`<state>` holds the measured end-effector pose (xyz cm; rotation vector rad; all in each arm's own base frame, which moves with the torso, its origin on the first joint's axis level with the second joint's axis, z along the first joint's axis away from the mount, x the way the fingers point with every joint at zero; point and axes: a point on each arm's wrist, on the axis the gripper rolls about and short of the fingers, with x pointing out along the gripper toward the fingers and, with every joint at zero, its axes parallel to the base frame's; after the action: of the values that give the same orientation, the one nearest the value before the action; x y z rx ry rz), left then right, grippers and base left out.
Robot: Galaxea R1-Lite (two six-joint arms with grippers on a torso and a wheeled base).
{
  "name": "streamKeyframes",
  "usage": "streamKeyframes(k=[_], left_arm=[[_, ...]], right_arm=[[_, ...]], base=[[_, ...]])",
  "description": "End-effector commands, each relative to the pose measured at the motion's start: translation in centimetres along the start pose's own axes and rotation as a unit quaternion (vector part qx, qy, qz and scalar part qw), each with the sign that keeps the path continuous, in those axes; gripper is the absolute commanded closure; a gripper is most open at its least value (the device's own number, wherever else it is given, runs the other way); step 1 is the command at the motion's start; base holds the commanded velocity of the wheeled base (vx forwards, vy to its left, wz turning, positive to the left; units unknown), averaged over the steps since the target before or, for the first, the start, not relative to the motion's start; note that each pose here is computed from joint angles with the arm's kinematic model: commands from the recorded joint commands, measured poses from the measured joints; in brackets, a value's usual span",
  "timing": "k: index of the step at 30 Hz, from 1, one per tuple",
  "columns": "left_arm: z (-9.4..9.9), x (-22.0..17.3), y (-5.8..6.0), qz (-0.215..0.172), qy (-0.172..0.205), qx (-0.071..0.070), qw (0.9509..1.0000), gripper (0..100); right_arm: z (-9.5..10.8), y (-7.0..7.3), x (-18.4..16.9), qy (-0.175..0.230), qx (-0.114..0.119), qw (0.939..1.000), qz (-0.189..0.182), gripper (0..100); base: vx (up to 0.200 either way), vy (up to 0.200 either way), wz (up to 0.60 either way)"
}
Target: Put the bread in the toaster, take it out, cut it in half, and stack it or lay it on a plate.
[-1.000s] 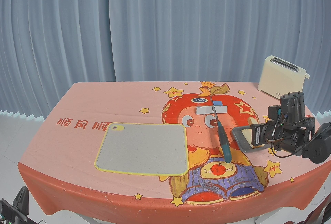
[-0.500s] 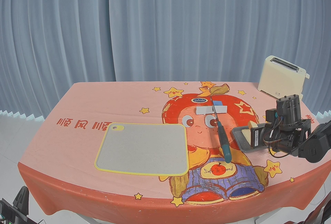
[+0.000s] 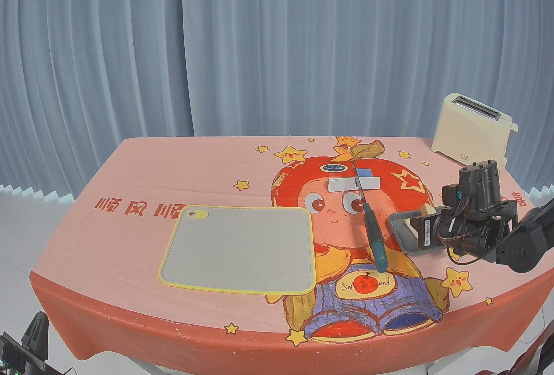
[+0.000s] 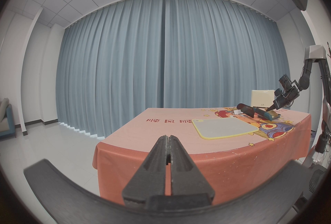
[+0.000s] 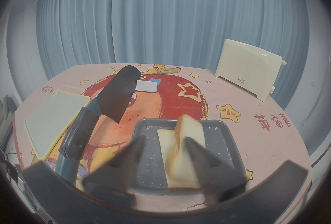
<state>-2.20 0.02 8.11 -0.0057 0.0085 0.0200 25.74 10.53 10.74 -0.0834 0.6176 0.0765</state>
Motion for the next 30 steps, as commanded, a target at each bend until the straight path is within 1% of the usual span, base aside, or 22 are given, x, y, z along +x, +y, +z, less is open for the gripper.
streamKeyframes(k=[1, 12, 25, 27, 30], left_arm=[[-0.48, 0.14, 0.0, 0.001, 0.01, 0.0, 1.0, 100], [-0.48, 0.14, 0.0, 0.001, 0.01, 0.0, 1.0, 100], [-0.48, 0.14, 0.0, 0.001, 0.01, 0.0, 1.0, 100], [-0.48, 0.14, 0.0, 0.001, 0.01, 0.0, 1.0, 100], [-0.48, 0.14, 0.0, 0.001, 0.01, 0.0, 1.0, 100]], right_arm=[[-0.03, 0.14, 0.03, 0.001, -0.001, 1.0, 0.002, 0], [0.07, 0.28, -0.13, -0.002, -0.001, 1.0, 0.005, 0], [0.31, 0.04, -0.29, -0.008, 0.003, 1.0, 0.001, 0], [0.46, 0.02, -0.25, -0.016, 0.006, 0.9999, 0.001, 0], [0.76, 0.05, -0.13, -0.041, 0.013, 0.9991, 0.002, 0]], base=[[0.0, 0.0, 0.0], [0.0, 0.0, 0.0], [0.0, 0.0, 0.0], [0.0, 0.0, 0.0], [0.0, 0.0, 0.0]])
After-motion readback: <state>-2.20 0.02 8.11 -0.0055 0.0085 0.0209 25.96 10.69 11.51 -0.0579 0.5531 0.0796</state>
